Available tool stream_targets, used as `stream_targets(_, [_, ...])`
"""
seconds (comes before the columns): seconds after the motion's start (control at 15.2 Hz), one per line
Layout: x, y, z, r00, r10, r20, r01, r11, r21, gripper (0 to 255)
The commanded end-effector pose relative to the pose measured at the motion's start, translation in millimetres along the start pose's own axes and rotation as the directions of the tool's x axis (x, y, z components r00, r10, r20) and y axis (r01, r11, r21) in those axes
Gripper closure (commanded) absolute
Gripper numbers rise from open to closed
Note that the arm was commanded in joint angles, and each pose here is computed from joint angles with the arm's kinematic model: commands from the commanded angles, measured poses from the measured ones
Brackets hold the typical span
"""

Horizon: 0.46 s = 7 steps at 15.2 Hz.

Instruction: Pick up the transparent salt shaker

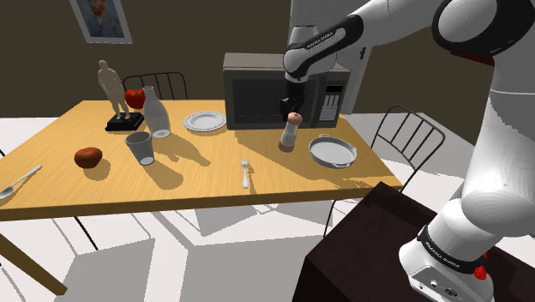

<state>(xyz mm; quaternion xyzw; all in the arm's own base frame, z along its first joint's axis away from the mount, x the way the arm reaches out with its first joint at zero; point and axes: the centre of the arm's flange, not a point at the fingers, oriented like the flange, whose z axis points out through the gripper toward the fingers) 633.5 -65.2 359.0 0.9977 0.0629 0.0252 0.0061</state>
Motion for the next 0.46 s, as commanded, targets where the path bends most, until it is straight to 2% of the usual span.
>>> stream_targets(0.0, [0,0,-11,1.000,0.000,0.000,0.000,1.000,0.000,255])
stream_targets(0.26, [1,0,-32,1.000,0.000,0.000,0.000,1.000,0.000,255])
stream_targets(0.4, [1,0,-33,1.000,0.000,0.000,0.000,1.000,0.000,255])
